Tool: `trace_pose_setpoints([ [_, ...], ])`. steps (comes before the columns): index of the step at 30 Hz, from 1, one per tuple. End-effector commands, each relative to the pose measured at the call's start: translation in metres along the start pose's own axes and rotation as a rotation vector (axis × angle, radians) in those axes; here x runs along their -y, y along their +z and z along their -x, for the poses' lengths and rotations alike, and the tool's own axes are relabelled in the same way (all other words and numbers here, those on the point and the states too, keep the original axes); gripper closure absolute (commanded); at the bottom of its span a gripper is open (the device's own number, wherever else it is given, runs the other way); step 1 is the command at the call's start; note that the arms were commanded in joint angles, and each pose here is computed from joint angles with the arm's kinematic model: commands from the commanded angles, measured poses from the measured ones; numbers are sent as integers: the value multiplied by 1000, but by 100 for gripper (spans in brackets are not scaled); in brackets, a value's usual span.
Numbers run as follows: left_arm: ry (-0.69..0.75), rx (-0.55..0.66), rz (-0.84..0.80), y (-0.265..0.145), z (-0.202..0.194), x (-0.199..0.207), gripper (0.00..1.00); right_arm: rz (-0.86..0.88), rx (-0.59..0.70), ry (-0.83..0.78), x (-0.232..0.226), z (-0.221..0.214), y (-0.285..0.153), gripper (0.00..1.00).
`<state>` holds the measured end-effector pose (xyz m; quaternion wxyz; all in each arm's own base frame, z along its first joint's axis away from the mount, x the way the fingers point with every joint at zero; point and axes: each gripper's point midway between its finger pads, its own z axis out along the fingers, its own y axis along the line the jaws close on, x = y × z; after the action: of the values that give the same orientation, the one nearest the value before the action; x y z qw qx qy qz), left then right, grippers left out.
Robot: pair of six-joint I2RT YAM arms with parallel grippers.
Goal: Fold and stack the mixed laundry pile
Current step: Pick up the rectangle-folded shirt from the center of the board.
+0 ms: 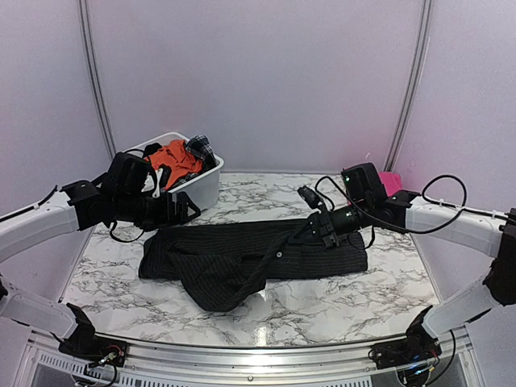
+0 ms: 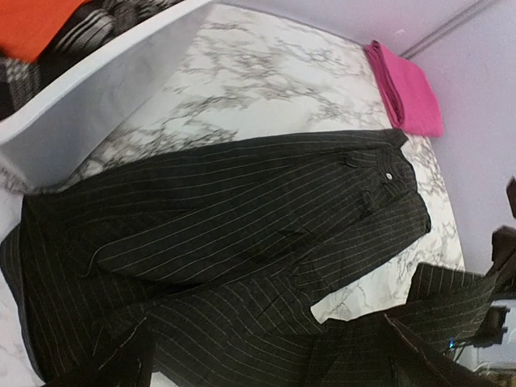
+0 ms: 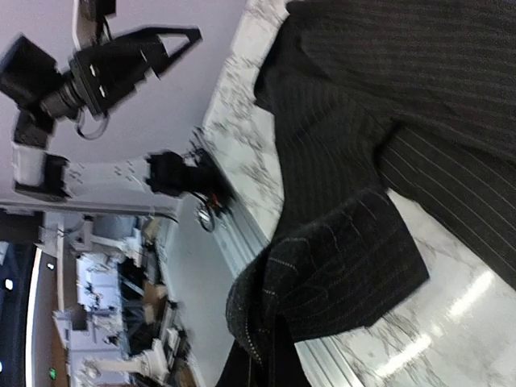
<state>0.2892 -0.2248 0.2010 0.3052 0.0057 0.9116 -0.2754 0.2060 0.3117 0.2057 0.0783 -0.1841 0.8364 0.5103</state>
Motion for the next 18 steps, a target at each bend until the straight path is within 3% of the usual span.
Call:
trace_pose_setpoints([
  [1,336,94,-104,-8,14,62,1,393,-1,43,-69,27,-12,100],
  [4,554,101,-134,-11,-3,97,1,533,-81,78,-92,22,-18,100],
  [6,630,91,-168,-13,-17,112,1,521,-144,115,-86,14,-15,100],
  [10,702,36,-256,-17,-53,135,1,238,-201,194,-30,-14,-3,100],
  [13,779,-29,-231,-7,-97,128,1,192,-206,209,-13,-31,-1,100],
  [18,938,-153,-195,16,-165,114,1,215,-153,239,-10,-23,-2,100],
])
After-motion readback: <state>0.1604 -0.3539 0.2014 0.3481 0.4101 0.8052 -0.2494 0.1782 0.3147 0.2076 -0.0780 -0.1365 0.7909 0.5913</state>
